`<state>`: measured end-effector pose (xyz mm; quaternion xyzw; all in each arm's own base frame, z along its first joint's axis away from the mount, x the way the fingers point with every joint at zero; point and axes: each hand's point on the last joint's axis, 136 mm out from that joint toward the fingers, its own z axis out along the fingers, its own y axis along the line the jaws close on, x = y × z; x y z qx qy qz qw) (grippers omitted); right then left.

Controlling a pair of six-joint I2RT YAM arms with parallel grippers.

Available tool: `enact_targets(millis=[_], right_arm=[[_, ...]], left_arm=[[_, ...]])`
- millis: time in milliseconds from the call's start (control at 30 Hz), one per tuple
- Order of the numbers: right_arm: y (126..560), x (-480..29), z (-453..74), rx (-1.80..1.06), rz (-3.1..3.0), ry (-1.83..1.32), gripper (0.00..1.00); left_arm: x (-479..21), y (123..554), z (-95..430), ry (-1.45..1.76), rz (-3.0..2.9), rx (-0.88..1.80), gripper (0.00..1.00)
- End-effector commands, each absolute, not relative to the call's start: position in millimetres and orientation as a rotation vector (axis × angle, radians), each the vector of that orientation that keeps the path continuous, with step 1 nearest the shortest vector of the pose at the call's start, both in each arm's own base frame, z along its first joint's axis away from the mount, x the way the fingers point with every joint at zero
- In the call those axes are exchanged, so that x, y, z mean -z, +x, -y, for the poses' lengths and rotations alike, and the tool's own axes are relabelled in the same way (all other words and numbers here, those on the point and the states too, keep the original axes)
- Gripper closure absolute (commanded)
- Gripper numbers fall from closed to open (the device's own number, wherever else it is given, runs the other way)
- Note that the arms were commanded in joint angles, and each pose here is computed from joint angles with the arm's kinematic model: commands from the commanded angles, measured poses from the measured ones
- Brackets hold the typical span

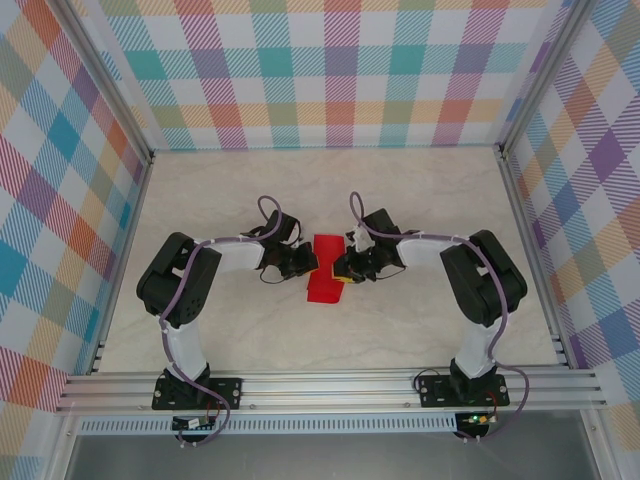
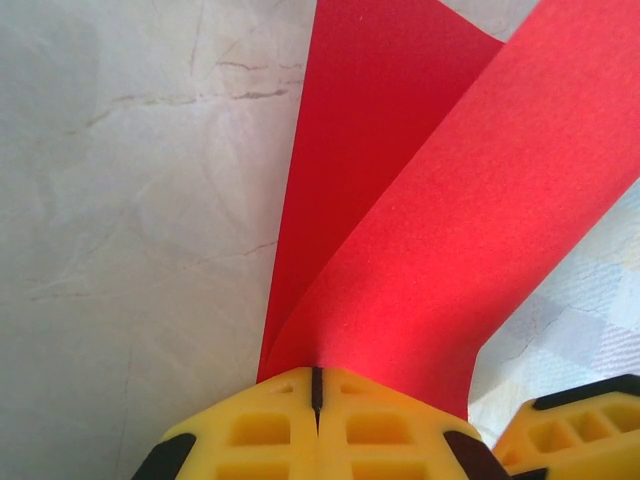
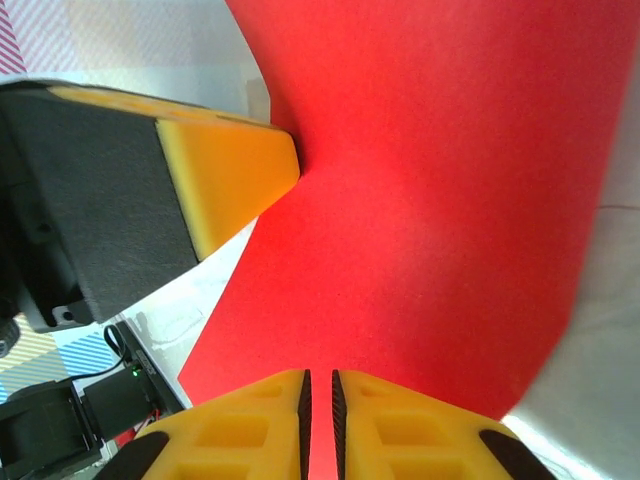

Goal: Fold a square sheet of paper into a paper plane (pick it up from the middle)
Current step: Fold the square sheet of paper in half at the center of the table.

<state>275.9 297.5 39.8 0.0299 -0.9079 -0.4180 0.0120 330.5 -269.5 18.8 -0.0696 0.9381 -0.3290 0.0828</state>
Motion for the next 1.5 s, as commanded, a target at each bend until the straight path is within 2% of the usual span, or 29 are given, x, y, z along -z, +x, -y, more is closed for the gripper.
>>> enact_targets(millis=[0,233,567,900,1300,1467], right_arm=[[271,-18,-296,1.231,2.818,0.055,0.84],[261,2,-287,1.177,2.812,0.022,0.84],[259,-47,-300,1.4,2.762,0.071,0.82],[238,0,-283,1.188,2.795,0.02,0.84],[236,-46,-299,1.349,2.758,0.119,0.83],[229,-22,-291,1.232,2.789,0.081,0.83]], left_arm=[[32,292,242,-0.271,-3.002,0.758,1.0],[35,290,240,-0.269,-3.013,0.745,1.0],[35,289,241,-0.266,-3.012,0.752,1.0],[34,291,242,-0.27,-3.008,0.76,1.0],[34,289,241,-0.273,-3.009,0.76,1.0],[34,289,241,-0.273,-3.008,0.763,1.0]])
